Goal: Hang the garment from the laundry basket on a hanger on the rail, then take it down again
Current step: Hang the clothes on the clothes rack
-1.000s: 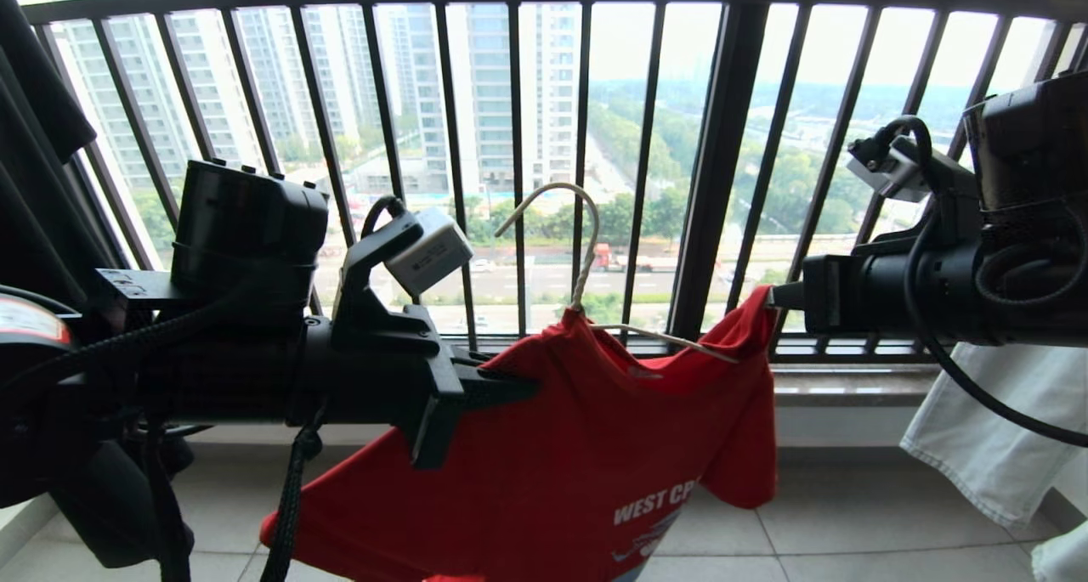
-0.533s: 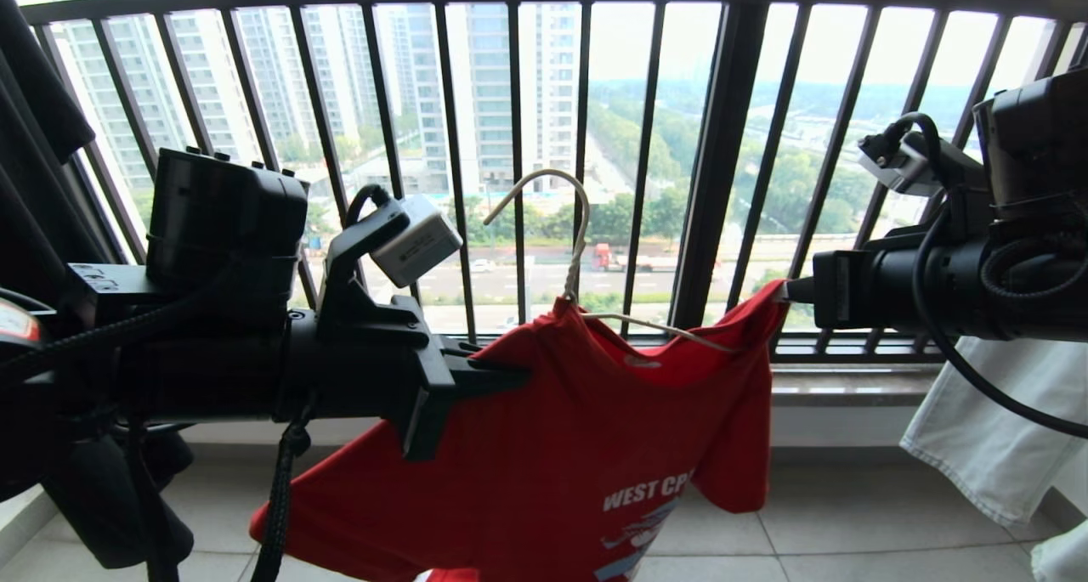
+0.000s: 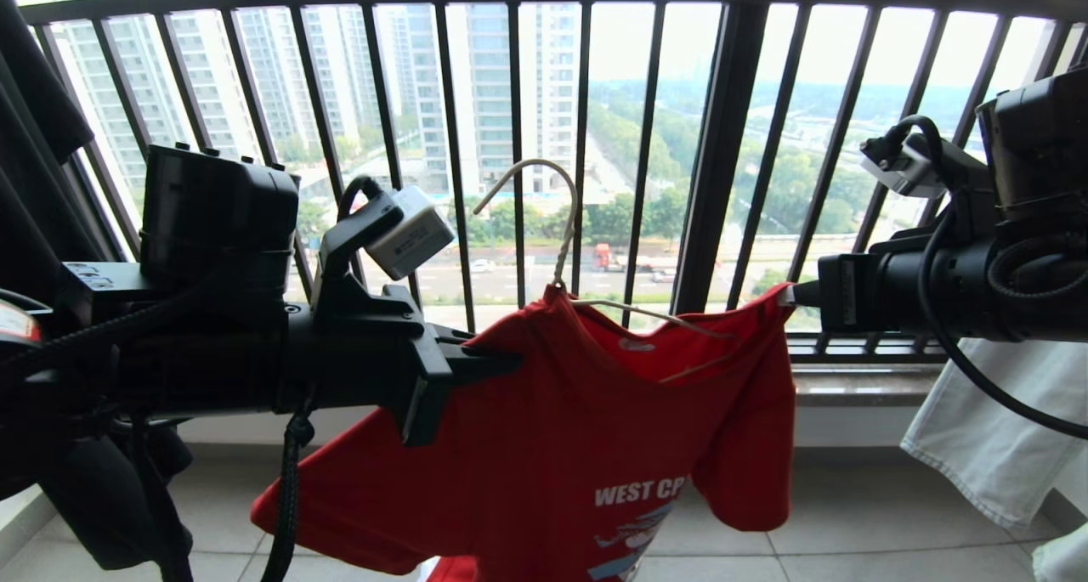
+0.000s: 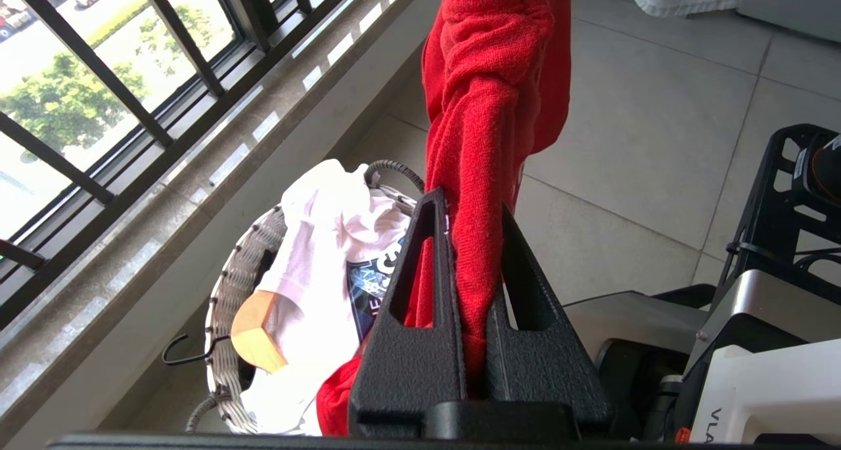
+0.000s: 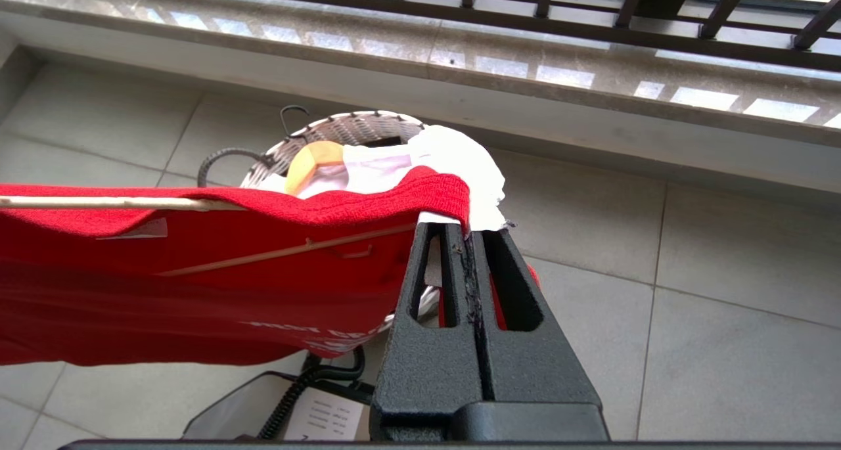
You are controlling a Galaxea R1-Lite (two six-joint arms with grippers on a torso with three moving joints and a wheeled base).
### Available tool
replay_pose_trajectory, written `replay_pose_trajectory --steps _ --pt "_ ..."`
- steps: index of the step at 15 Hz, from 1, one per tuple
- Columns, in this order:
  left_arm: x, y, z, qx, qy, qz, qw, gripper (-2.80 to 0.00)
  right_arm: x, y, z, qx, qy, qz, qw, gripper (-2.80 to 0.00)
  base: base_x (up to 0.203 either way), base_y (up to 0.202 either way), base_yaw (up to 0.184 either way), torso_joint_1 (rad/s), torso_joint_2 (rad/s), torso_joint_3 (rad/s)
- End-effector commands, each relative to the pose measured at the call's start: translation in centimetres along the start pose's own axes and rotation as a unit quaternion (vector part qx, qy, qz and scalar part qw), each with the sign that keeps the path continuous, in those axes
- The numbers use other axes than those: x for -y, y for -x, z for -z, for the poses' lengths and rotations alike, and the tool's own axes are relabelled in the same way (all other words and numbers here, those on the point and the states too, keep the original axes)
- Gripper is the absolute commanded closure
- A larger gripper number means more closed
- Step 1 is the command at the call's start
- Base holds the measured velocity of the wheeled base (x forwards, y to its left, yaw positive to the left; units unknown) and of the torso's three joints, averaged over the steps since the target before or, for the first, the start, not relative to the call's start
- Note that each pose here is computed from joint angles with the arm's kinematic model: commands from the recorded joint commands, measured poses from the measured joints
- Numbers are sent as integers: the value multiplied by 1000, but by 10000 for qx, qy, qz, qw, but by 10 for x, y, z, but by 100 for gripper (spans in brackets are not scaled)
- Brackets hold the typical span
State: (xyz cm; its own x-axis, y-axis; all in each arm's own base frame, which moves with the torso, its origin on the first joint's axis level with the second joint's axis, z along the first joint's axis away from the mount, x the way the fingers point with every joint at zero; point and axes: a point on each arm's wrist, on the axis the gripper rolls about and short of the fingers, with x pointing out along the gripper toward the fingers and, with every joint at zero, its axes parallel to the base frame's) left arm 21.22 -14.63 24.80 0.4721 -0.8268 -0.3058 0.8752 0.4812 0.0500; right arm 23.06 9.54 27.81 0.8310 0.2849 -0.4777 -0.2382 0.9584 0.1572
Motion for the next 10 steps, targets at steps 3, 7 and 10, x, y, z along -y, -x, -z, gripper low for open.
replay_pose_trajectory --steps 3,7,10 --pt "1 -8 5 -113 44 116 9999 0 -4 2 1 0 8 -106 9999 0 0 0 0 0 0 0" --pt "8 -16 8 -193 95 330 9992 0 -5 3 1 23 11 -136 9999 0 0 0 0 0 0 0" --pt "17 -20 11 -260 78 505 9984 0 -5 2 2 2 28 -123 9999 0 0 0 0 0 0 0"
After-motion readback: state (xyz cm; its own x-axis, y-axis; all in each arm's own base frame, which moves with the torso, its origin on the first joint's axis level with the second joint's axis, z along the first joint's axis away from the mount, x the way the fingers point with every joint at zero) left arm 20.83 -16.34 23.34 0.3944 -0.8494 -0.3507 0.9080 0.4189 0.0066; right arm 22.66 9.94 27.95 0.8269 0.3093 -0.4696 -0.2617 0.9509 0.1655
